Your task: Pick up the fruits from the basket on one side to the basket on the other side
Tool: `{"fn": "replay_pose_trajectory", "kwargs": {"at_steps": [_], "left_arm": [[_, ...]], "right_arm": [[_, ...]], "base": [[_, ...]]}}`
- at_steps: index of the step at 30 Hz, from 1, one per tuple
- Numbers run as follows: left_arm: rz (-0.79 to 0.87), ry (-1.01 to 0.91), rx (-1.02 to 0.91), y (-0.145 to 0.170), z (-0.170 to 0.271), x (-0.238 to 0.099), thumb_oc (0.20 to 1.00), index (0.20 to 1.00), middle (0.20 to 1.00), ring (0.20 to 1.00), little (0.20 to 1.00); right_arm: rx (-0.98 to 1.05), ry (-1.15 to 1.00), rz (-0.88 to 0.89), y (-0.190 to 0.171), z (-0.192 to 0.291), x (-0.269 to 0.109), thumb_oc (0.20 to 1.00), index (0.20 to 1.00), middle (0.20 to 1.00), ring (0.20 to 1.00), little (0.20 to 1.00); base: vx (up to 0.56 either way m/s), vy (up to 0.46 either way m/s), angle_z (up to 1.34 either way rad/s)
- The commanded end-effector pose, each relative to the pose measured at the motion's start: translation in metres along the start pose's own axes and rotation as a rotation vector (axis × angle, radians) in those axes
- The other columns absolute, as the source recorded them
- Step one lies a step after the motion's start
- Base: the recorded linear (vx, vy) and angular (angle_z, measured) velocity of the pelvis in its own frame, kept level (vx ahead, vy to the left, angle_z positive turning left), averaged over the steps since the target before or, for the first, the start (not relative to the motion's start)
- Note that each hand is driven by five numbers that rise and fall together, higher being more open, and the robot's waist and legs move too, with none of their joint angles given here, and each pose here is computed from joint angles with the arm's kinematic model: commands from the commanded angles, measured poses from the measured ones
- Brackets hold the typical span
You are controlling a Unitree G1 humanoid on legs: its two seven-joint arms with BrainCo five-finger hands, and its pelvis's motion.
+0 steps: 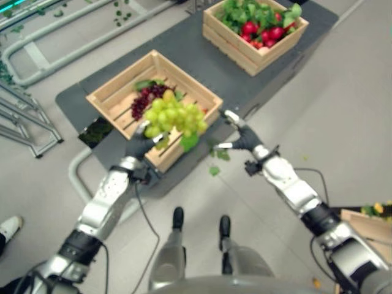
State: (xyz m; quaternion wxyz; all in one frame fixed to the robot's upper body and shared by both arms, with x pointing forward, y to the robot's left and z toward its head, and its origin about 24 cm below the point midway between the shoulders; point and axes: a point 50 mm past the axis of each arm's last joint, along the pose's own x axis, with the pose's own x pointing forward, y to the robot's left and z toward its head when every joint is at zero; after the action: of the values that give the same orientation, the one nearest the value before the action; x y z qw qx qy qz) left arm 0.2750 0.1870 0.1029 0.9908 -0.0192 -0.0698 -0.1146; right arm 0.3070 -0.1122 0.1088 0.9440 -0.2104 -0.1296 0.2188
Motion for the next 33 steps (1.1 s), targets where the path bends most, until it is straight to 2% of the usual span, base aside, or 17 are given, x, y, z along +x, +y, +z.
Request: {"fn": "replay_pose_trajectory", "kwargs": {"at_steps": [1, 18, 33], "left_arm": [[-0.053, -0.100, 0.043, -0.008, 0.017, 0.007, 0.200, 0.200, 0.200, 0.200, 0.200], [-0.161, -0.026, -0.012, -0.037, -0.002, 0.007, 0.200, 0.200, 0.200, 0.200, 0.200], [-0.213, 0.078, -0.133, -0.054, -0.027, -0.010, 0.200, 0.200, 0.200, 0.200, 0.200]], "right_arm": [[0.011, -0.087, 0.043, 0.017, 0.018, 0.009, 1.000, 1.000, 1.000, 1.000, 1.000], [0.068, -0.058, 0.091, 0.036, 0.016, 0.020, 1.000, 1.000, 1.000, 1.000, 1.000], [0.094, 0.004, 0.108, 0.052, 0.002, 0.020, 1.000, 1.000, 1.000, 1.000, 1.000]], "base": [[0.03, -0.018, 0.01], [0.00, 0.000, 0.00], [0.00, 0.000, 0.00]]}}
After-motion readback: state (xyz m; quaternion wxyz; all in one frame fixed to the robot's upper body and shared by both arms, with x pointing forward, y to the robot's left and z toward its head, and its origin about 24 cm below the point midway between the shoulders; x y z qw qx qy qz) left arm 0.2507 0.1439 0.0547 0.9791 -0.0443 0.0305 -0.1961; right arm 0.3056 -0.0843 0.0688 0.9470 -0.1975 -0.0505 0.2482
